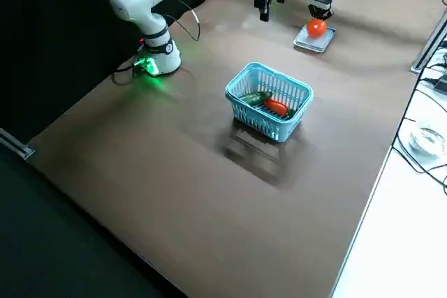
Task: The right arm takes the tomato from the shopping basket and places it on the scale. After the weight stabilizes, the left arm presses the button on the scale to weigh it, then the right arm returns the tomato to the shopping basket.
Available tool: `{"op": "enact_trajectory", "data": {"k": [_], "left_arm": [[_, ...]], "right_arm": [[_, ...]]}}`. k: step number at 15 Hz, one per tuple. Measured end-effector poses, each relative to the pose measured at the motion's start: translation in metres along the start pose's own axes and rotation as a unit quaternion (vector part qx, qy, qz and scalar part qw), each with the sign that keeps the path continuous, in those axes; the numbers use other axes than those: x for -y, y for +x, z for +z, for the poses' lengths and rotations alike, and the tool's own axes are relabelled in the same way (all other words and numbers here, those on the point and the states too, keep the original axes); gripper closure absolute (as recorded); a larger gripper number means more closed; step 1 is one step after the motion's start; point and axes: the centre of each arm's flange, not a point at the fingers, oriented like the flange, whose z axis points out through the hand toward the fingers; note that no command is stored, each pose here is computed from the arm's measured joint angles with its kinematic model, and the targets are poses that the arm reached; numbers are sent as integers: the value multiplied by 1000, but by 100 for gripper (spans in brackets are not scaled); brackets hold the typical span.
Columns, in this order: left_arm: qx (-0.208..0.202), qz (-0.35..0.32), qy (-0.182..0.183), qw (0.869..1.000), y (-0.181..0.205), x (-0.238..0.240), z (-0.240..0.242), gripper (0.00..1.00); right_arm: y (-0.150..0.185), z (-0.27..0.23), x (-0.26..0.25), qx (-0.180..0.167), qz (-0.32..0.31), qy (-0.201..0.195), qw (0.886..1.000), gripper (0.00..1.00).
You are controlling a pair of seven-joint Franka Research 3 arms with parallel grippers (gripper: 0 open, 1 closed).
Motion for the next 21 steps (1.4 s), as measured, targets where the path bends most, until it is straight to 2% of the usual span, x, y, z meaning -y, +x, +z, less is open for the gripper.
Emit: {"op": "enact_trajectory", "data": {"k": [4,7,9,11,14,17,19,21], "left_arm": [[18,9,10,1000,6,-4,1,99],[15,3,19,1000,2,5,-4,99],[10,-17,32,999,-18,27,-19,99],[10,-40,26,999,-50,50,-46,97],[6,-68,29,997,-92,74,-113,93],[4,-90,48,995,-121,81,-173,70],[15,-111,38,993,-142,81,-194,53],[36,-143,12,989,-185,83,-212,52]], "right_arm": [[0,0,0,0,0,0,1000,0],[0,0,0,0,0,0,1000,0],[0,1,0,1,0,0,1000,0],[0,1,1,1,-1,0,1000,0],[2,3,11,1,-10,2,1000,0],[12,15,63,8,-55,3,998,0],[22,27,101,3,-80,7,997,0],[31,48,135,8,-79,13,997,0]]}}
